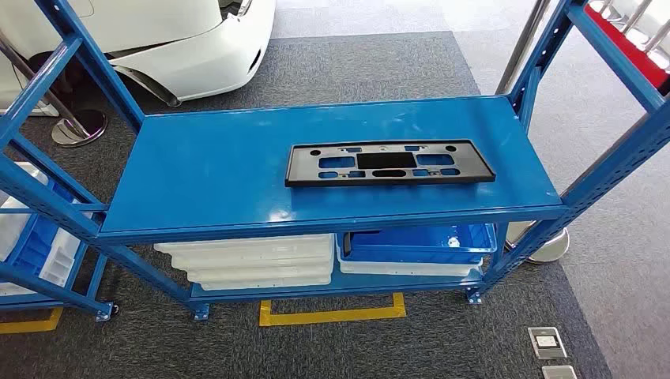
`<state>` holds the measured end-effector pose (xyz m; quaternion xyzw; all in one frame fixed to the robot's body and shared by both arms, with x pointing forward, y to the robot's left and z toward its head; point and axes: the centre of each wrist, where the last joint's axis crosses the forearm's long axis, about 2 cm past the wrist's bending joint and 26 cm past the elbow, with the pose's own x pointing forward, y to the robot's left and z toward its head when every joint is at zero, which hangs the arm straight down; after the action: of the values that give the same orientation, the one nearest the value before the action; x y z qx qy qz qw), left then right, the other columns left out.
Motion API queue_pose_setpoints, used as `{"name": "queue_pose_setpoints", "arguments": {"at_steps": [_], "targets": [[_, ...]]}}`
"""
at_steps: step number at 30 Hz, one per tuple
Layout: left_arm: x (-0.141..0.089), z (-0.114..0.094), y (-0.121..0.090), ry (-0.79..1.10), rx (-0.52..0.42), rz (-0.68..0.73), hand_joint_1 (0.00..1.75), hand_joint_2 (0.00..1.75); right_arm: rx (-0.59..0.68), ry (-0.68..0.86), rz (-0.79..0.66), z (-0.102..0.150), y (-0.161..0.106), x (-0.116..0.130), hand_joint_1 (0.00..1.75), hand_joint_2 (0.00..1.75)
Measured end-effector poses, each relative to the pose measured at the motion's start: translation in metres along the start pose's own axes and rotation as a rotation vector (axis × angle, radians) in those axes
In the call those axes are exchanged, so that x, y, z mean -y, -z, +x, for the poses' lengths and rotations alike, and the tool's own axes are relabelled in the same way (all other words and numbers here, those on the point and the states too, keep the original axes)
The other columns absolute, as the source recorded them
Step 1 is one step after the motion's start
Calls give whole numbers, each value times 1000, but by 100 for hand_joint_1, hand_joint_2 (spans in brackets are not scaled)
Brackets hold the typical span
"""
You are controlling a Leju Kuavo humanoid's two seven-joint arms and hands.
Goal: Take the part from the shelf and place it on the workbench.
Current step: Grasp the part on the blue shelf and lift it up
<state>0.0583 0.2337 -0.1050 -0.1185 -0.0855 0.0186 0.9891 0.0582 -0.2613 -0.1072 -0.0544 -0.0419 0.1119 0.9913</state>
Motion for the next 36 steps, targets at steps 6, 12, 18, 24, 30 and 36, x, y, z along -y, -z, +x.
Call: {"name": "queue_pose_setpoints", "arguments": {"at_steps": [6, 12, 18, 24, 30, 36], "targets": [[-2, 3, 0, -6, -15, 27, 0, 0, -29, 88, -115, -1, 2, 16, 0, 0], [-5, 2, 0, 3, -35, 71, 0, 0, -50, 201, -306, -2, 4, 46, 0, 0], [-9, 2, 0, 10, -47, 117, 0, 0, -24, 280, -509, -5, 5, 83, 0, 0], [-13, 3, -1, 8, -51, 161, 0, 0, 27, 316, -673, -11, 3, 106, 0, 0], [-16, 3, -1, 12, -53, 189, 0, 0, 256, 348, -786, -22, 2, 123, 0, 0], [-16, 3, -1, 19, -44, 193, 0, 0, 552, 366, -939, -4, -4, 158, 0, 0]]}}
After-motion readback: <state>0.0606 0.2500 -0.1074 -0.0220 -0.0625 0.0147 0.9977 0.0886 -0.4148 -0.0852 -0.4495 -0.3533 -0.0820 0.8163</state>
